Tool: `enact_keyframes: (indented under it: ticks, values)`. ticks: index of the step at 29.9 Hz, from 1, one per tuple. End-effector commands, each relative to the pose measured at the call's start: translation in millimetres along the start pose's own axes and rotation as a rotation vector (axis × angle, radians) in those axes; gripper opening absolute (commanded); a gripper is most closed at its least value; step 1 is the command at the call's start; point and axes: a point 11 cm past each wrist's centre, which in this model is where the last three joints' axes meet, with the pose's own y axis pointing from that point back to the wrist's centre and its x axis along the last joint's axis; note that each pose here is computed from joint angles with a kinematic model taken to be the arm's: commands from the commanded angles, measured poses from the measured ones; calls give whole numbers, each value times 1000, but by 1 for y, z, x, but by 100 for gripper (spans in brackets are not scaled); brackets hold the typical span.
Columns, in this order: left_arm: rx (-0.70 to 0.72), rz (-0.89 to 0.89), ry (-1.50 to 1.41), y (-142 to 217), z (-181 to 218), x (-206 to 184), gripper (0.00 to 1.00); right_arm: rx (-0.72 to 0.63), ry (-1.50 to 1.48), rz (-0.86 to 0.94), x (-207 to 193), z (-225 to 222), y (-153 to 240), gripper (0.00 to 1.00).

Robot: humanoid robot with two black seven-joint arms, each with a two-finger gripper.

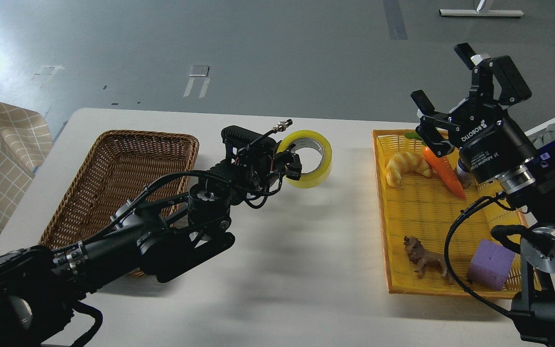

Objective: Place and transfer tape with both arms
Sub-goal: 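Lift the tape roll with the left gripper toward the woven basket, then lower the tape roll into the woven basket and open the left gripper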

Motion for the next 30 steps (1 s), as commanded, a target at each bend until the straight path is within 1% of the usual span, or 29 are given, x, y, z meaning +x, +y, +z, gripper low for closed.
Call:
enact_keyframes:
  ticks: [1,4,9,11,13,14,19,20,25,30]
  values:
    - [33,15,-87,12,-28,30,6,3,1,-1,0,-1,0,100]
    - [72,7,-149,27,-58,50,6,3,1,-4,-1,-1,-2,100]
    - [101,15,-210,48,-80,70,5,5,2,-7,0,-2,-5,100]
    - [138,0,-233,57,-98,69,0,3,0,0,1,-1,-5,100]
    - [188,-10,-257,72,-123,69,0,2,-2,6,1,-1,-5,100]
    - [188,-10,-257,72,-123,69,0,2,-2,6,1,-1,-5,100]
    - [219,-86,-281,99,-168,47,0,-3,-7,13,3,1,-5,100]
    - [219,-87,-281,99,-168,47,0,-3,-7,13,3,1,-5,100]
    - [278,-194,-275,123,-204,6,0,-12,-13,19,5,5,-4,100]
    - [252,-243,-271,139,-221,-9,0,-16,-16,23,7,7,-4,100]
